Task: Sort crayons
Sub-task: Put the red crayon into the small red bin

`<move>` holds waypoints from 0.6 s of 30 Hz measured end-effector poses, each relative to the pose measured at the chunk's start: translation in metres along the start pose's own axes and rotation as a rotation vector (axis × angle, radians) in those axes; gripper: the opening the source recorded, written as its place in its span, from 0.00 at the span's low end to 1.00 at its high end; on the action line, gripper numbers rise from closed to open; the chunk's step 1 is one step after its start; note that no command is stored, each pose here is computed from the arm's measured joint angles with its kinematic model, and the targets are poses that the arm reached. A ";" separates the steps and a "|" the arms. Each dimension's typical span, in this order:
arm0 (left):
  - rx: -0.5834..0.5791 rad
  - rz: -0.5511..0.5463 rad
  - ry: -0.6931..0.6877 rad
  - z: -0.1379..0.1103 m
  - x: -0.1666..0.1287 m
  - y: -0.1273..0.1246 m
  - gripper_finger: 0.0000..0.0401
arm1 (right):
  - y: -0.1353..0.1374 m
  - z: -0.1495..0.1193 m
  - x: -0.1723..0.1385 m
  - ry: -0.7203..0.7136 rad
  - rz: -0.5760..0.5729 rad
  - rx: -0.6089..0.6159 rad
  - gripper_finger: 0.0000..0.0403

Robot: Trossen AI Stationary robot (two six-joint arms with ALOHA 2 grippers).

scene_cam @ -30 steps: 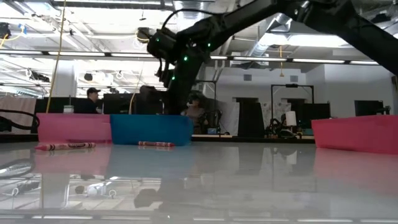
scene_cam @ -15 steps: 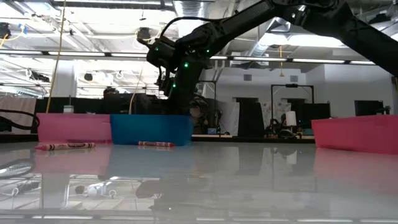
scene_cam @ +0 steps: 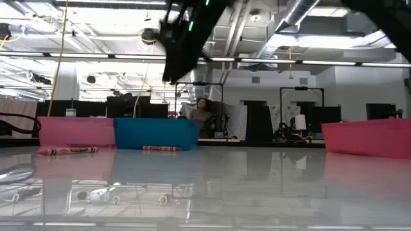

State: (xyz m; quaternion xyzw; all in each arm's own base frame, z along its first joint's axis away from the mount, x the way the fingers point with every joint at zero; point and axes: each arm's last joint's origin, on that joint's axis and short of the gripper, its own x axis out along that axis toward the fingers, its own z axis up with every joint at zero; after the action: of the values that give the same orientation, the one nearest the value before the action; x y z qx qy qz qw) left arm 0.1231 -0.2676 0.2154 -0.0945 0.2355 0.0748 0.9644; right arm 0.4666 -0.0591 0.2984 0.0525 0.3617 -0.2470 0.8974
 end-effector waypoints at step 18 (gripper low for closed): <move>0.012 0.012 -0.035 0.001 0.000 0.000 0.25 | 0.046 -0.083 -0.233 0.119 -0.149 -0.233 0.30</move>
State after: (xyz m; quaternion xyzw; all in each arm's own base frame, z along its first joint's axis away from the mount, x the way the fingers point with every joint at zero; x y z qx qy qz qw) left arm 0.1236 -0.2670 0.2162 -0.0861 0.2195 0.0806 0.9685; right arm 0.2938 0.0977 0.3913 -0.0644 0.4436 -0.2659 0.8535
